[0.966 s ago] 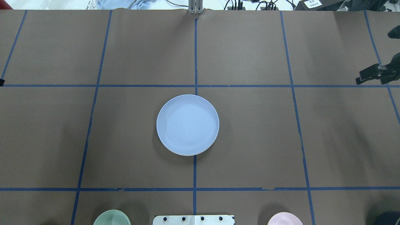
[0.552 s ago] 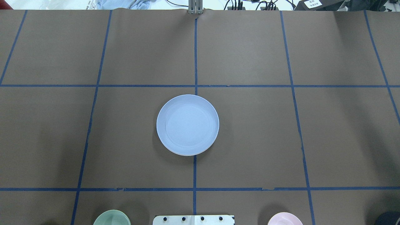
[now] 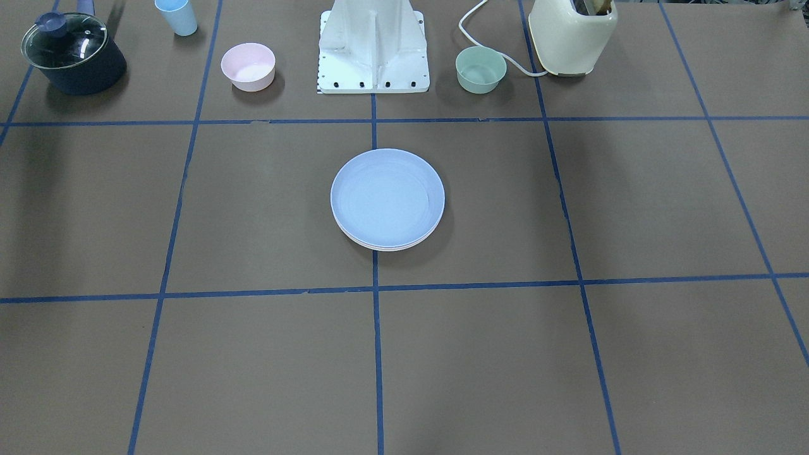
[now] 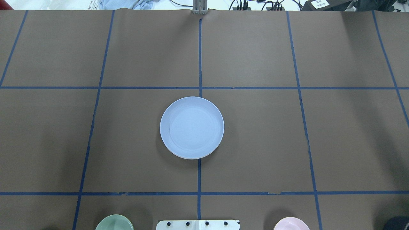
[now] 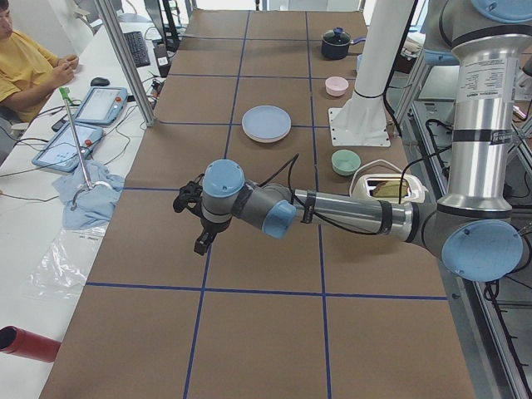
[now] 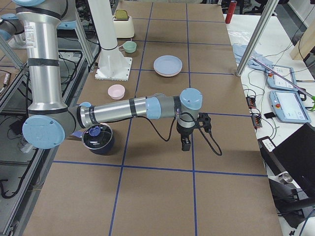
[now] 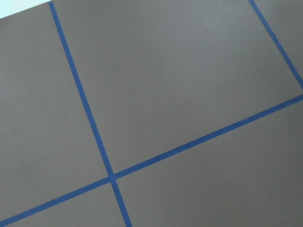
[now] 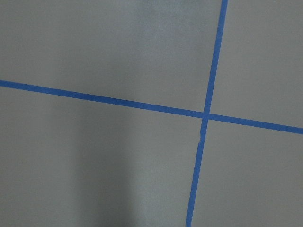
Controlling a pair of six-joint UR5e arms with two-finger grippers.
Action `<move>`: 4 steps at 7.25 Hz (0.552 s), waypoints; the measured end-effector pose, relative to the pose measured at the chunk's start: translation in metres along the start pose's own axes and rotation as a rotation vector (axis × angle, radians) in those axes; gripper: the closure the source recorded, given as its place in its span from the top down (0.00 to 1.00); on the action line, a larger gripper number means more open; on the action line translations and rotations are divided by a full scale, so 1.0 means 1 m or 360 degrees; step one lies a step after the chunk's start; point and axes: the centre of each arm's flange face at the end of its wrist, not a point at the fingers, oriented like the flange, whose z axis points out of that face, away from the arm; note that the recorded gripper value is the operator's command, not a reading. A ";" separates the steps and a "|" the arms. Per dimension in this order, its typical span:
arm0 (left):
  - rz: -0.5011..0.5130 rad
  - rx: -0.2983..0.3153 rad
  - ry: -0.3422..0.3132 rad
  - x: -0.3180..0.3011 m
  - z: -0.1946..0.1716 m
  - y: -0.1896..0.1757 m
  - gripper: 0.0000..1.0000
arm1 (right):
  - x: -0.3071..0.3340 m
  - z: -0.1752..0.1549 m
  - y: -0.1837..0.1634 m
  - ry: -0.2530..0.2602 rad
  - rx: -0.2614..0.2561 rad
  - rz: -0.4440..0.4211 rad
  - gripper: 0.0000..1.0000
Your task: Stack three plates with pink and blue
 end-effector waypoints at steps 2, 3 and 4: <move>-0.0011 0.0006 -0.0006 0.000 -0.002 0.000 1.00 | -0.001 -0.001 -0.001 -0.0004 0.0008 -0.0005 1.00; -0.0010 0.0013 -0.0006 0.002 -0.004 -0.002 1.00 | -0.001 -0.001 0.000 -0.0008 0.0012 -0.0008 1.00; -0.0002 0.0020 -0.0004 0.004 -0.006 -0.003 1.00 | -0.001 -0.002 0.000 -0.0008 0.0017 -0.0011 1.00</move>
